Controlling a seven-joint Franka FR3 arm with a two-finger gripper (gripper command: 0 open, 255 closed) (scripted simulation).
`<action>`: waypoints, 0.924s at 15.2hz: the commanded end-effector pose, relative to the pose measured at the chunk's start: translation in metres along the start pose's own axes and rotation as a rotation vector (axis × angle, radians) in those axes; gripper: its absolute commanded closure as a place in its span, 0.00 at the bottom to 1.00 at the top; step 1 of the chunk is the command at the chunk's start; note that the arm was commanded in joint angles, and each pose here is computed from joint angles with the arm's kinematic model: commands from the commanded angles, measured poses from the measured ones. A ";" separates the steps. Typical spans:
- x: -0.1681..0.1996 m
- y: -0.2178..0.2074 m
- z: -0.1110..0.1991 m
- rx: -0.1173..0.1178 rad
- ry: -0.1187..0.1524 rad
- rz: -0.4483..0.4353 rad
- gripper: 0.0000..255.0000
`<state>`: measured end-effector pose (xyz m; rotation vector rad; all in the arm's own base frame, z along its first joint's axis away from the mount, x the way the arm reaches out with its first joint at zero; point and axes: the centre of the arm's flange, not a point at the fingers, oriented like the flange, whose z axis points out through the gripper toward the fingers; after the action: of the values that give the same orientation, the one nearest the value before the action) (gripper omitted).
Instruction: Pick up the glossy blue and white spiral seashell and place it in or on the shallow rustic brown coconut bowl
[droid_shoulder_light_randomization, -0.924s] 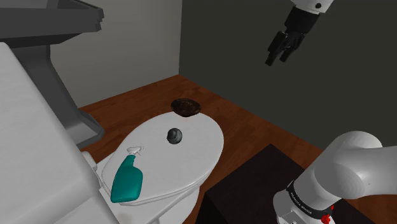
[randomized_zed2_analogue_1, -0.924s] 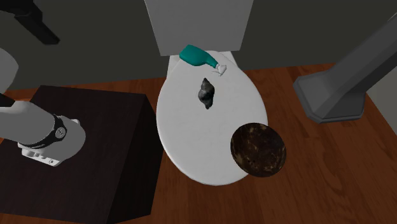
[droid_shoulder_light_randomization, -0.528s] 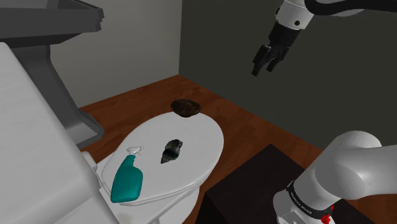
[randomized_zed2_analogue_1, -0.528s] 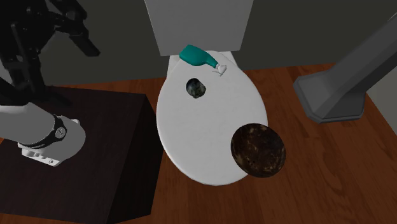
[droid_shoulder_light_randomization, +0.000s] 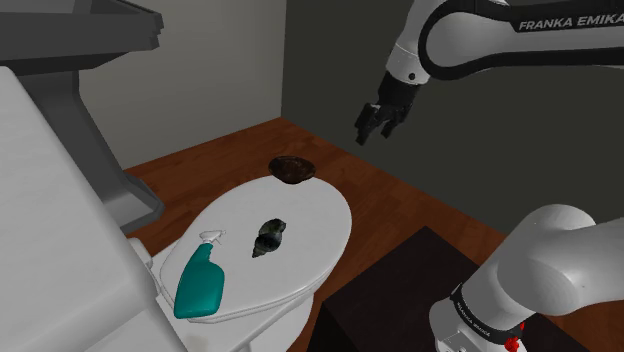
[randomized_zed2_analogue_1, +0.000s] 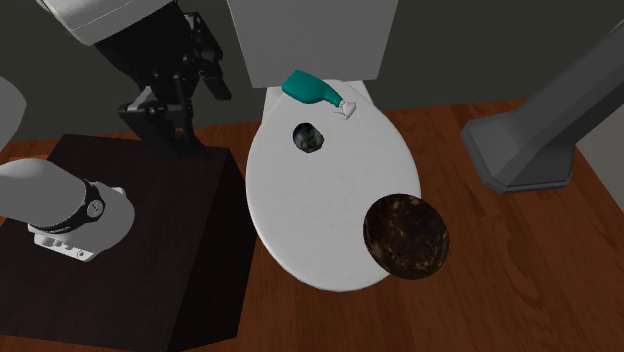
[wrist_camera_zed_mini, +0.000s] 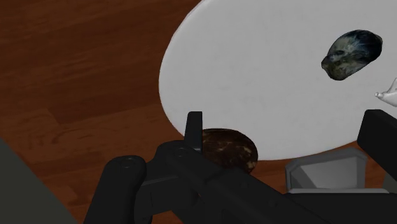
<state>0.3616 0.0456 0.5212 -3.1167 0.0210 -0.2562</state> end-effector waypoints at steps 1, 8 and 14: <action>0.007 -0.014 0.021 0.004 0.004 0.004 0.00; 0.032 -0.063 0.094 0.017 0.014 0.016 0.00; 0.054 -0.105 0.155 0.028 0.022 0.027 0.00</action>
<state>0.4365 0.1429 0.3880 -3.0879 0.0548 -0.2844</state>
